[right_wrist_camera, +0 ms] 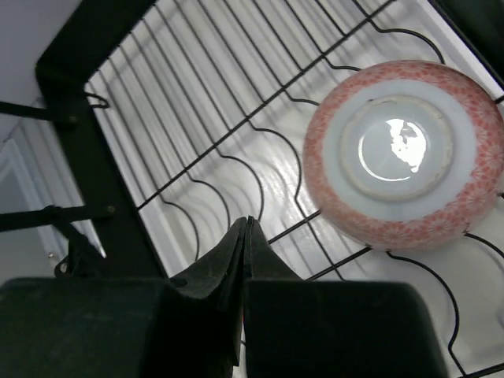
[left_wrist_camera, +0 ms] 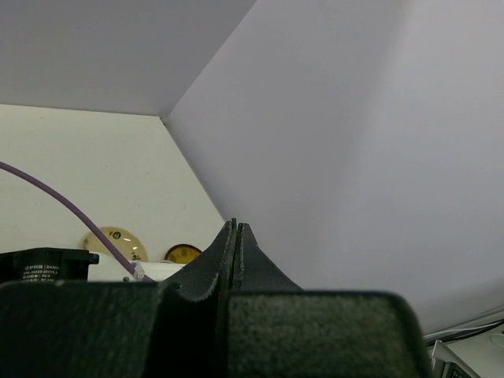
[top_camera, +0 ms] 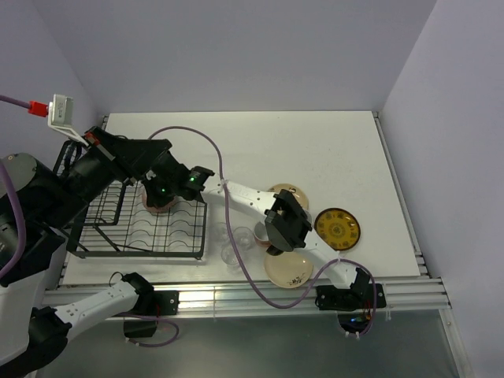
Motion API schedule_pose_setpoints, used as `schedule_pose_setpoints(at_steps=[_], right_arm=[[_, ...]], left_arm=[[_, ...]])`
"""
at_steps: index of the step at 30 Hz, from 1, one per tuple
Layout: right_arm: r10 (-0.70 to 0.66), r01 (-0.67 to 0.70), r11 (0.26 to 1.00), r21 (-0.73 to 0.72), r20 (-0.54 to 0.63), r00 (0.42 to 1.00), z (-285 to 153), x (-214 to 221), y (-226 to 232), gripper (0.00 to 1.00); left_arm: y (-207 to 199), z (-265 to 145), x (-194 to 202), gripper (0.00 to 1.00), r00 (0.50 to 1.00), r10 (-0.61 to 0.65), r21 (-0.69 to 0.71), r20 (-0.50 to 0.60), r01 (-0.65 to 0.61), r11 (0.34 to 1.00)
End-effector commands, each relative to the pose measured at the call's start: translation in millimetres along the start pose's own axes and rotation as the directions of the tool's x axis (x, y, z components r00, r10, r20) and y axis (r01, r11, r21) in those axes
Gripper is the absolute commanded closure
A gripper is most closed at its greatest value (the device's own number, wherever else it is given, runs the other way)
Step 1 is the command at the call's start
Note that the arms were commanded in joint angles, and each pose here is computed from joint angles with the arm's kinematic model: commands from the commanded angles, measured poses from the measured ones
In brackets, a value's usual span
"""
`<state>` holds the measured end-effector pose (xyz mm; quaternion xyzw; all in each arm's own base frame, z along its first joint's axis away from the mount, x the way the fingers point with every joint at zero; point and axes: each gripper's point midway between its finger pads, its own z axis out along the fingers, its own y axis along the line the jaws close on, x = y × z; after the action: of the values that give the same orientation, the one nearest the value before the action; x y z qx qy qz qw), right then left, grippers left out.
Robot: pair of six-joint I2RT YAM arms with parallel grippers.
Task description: Load the mixed dishes into the dish rack
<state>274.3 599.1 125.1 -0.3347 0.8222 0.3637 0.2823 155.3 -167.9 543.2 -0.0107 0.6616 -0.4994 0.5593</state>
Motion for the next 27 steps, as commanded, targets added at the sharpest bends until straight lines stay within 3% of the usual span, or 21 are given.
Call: schedule_pose_setpoints(at_steps=[1,7,14,22,27], right_arm=[[-0.016,0.038,0.99,-0.135,0.16,0.987,-32,-52,31,1.0],[0.037,-0.058,0.984,0.167,0.123,0.992,-53,-48,-49,1.0],[0.058,-0.069,0.954,0.292,0.045,0.997,-55,-10,-93,1.0],[0.044,-0.053,0.969,0.242,0.045,0.998,-16,-18,-86,1.0],[0.144,-0.149,0.987,0.059,0.089,0.986,8,-30,-43,1.0]], left_arm=[[-10,8,-5,1.0,1.0,-0.015,0.04,0.007,0.015,0.999],[-11,15,2,1.0,0.999,-0.033,0.06,-0.013,0.033,0.998],[-6,13,8,1.0,0.999,-0.035,0.052,-0.021,0.036,0.998],[-5,13,11,1.0,0.999,-0.036,0.047,-0.037,0.037,0.998],[-2,8,10,1.0,0.999,-0.033,0.024,-0.036,0.034,0.999]])
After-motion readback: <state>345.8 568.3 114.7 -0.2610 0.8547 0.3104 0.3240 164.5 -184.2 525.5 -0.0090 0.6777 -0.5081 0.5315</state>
